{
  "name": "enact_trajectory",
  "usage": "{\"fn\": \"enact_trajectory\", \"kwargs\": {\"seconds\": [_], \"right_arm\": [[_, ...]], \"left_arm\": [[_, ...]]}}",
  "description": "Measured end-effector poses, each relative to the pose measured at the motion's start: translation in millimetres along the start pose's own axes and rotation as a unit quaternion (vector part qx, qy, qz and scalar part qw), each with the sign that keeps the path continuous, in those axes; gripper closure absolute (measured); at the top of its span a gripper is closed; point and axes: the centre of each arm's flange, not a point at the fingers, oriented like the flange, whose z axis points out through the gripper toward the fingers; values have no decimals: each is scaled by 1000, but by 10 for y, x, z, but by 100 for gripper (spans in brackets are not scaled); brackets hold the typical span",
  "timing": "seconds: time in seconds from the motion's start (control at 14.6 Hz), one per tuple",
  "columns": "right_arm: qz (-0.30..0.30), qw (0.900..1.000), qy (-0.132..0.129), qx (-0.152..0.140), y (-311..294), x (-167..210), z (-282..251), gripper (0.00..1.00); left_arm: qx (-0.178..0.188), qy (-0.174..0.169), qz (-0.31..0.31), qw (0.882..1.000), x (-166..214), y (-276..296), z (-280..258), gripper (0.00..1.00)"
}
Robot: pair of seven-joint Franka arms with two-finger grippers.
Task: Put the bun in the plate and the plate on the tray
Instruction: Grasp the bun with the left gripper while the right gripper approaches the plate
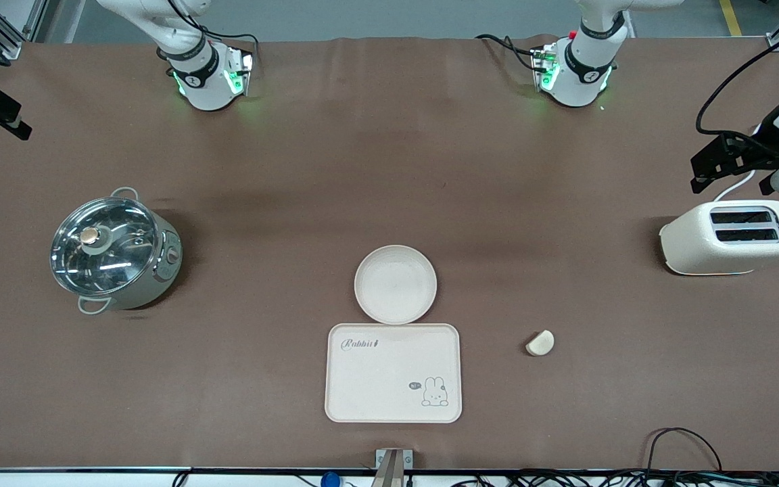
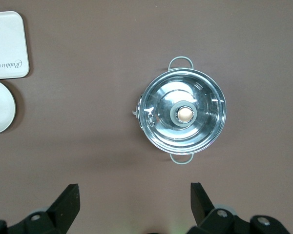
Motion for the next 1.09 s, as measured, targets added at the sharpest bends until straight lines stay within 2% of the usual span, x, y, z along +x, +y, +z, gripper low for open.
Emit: {"fn": "enact_trajectory", "kwargs": {"seconds": [0.55,0.68,0.82,0.96,1.09], "right_arm": [[-5,1000,1,3,-44,3,-1,0],[-26,1000,14,6,-239,35,-9,0],[-53,998,21,8,-536,138,99,0],[-70,997,11,10,-777,313,372,0],[-65,998,-6,26,-1042,543,812,0]], "left_arm": [[-1,-32,20,999,-8,218,167,0],[-3,-47,32,998,145,360,577,0],[-9,-66,49,997,389,580,1275,0],[-21,-75,65,995,610,814,1990,0],[-38,-77,92,992,760,1031,2692,0]]}}
